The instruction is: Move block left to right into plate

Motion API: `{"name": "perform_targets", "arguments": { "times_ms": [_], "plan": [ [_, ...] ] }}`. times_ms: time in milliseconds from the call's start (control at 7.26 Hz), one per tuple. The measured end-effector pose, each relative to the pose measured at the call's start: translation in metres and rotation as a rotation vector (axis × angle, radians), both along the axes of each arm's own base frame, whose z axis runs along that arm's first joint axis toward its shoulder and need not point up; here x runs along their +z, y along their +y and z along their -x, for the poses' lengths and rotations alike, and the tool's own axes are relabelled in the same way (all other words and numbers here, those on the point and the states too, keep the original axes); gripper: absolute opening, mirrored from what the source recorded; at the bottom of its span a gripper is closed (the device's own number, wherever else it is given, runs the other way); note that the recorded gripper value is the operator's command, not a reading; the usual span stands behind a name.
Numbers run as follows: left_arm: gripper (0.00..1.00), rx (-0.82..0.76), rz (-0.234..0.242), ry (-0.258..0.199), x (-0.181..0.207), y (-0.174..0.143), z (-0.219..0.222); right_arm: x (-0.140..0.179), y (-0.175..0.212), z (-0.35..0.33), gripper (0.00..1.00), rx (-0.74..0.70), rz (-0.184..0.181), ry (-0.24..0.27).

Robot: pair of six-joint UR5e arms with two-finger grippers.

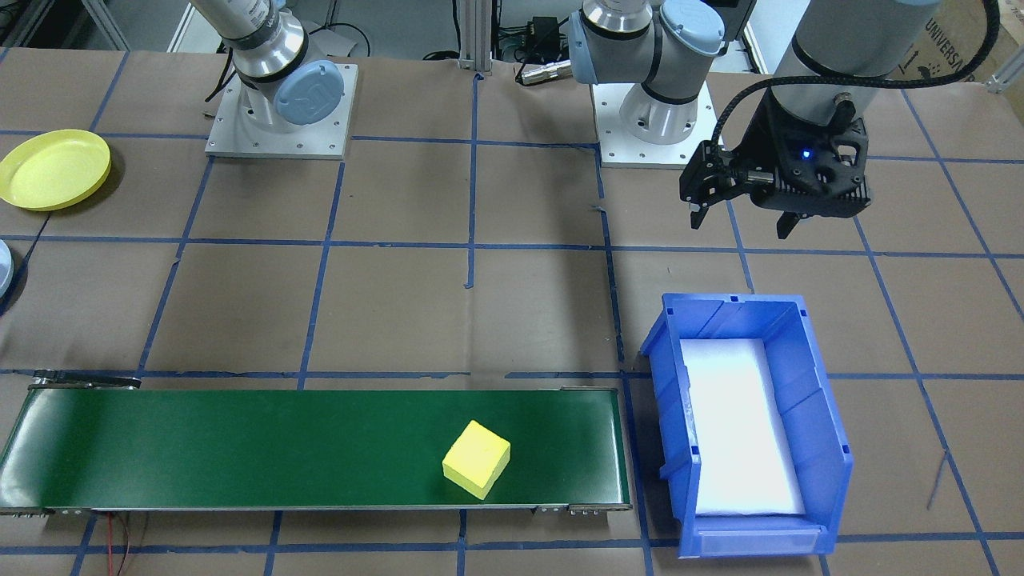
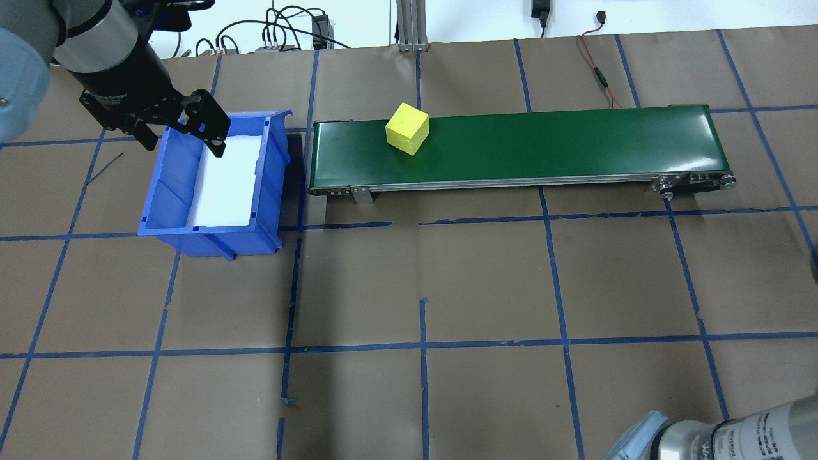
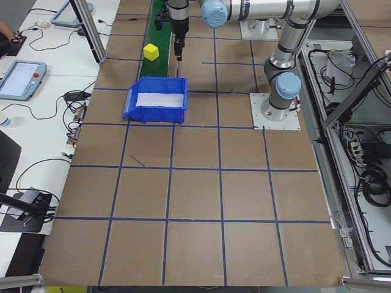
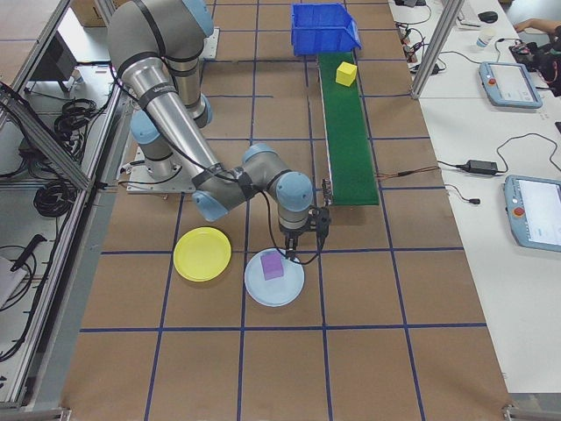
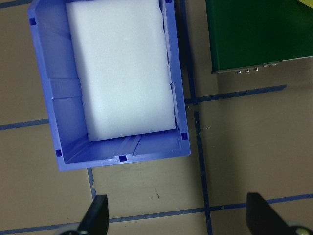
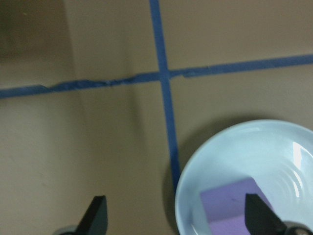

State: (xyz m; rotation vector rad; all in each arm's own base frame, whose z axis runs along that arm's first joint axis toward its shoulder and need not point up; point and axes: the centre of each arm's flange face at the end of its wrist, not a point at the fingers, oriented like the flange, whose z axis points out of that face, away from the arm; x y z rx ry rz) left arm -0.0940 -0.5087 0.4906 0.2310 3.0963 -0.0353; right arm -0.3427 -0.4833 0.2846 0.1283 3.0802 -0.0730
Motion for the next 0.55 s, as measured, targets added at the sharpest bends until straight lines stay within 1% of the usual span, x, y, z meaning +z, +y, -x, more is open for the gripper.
{"name": "perform_targets", "arguments": {
  "times_ms": [138,276,413,551],
  "plan": [
    [1.00,-0.002,-0.009,-0.006,0.002,0.003,0.000,0.011,-0.034,-0.050,1.00,0.002,0.038,-0.023],
    [1.00,-0.005,-0.020,-0.011,0.002,0.005,0.000,0.018,-0.072,-0.114,1.00,-0.007,0.093,-0.063],
    [1.00,-0.007,-0.026,-0.012,0.001,0.006,0.000,0.021,-0.107,-0.181,1.00,-0.009,0.143,-0.093],
    [1.00,-0.007,-0.027,-0.012,-0.001,0.007,0.000,0.021,-0.134,-0.244,1.00,-0.008,0.175,-0.114]
  ]
}}
